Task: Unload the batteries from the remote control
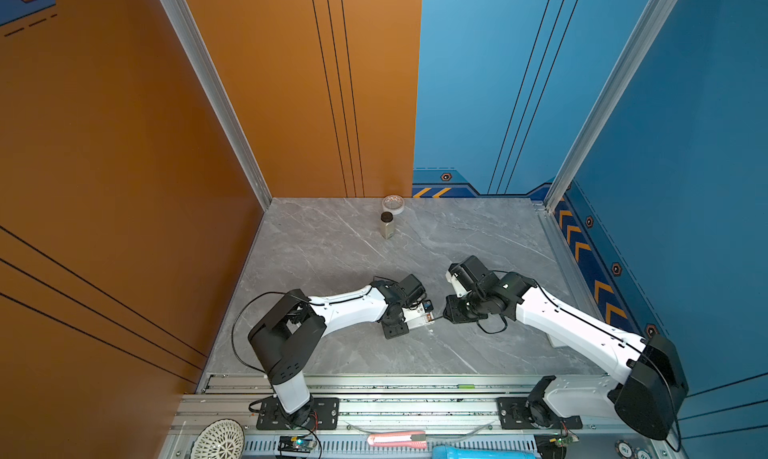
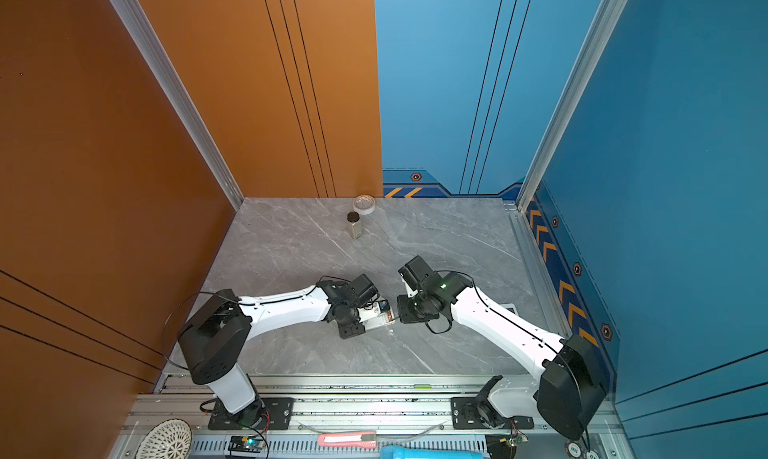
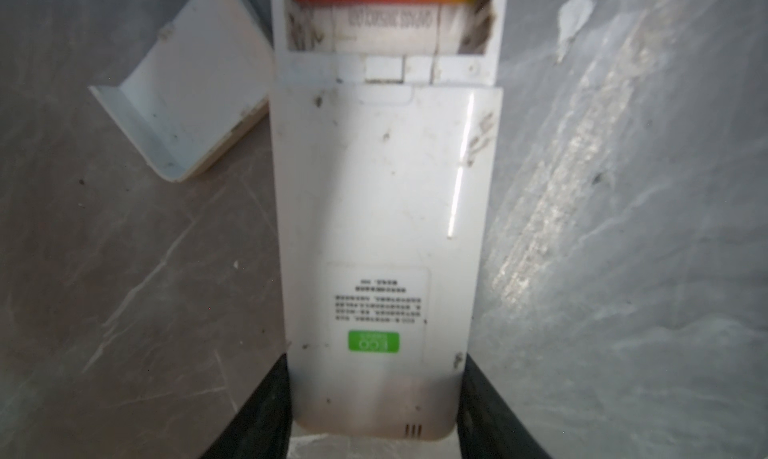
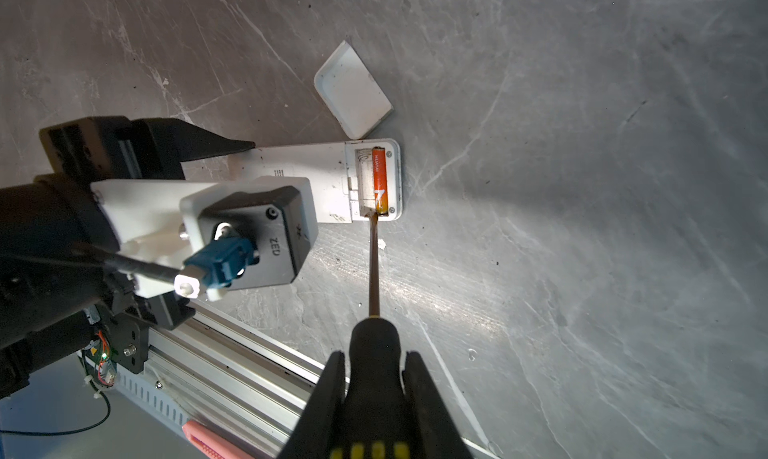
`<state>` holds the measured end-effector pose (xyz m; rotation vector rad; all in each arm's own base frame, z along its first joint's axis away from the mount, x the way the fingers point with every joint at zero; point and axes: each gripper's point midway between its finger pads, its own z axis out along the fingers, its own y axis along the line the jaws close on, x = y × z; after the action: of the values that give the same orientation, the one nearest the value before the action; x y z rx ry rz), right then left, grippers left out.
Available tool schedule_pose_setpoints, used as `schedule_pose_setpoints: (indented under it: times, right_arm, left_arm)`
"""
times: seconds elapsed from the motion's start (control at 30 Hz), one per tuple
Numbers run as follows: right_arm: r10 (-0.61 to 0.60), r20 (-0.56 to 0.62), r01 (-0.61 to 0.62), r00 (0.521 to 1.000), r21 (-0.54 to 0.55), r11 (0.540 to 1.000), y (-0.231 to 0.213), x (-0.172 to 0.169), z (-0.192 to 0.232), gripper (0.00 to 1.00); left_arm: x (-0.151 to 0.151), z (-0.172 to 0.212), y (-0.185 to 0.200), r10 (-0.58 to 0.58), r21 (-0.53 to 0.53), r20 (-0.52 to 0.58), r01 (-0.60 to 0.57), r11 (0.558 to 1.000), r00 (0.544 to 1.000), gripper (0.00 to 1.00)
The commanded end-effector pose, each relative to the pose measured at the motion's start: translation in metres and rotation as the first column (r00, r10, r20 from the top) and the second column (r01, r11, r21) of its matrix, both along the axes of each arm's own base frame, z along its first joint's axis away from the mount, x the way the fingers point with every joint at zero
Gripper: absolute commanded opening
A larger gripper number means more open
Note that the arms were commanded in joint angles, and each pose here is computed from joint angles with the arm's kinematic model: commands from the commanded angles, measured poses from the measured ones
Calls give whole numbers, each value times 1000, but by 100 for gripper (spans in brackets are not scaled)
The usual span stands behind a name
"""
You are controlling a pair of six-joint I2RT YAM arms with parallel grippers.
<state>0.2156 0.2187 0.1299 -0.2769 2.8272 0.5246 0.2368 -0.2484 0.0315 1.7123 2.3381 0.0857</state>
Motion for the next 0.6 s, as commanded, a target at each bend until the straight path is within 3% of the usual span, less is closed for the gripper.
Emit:
schedule_pose_setpoints:
  times: [0.0,0.33,0.57]
  right_arm:
    - [24,6,-24,1000,-71,997,-5,-3,-8,0]
    - [59,147,-22,987,-240,971,-13,-7,-13,0]
    - [106,223,-14,969,-379,925,-21,-2,0,0]
  left_arm:
    - [-1,11,-3,-2,-31,20,3,1000,1000,41]
    - [-4,12,-3,-9,-35,-2,9,999,1000,40]
    - [-5,12,0,4,-26,-17,-4,1000,1000,40]
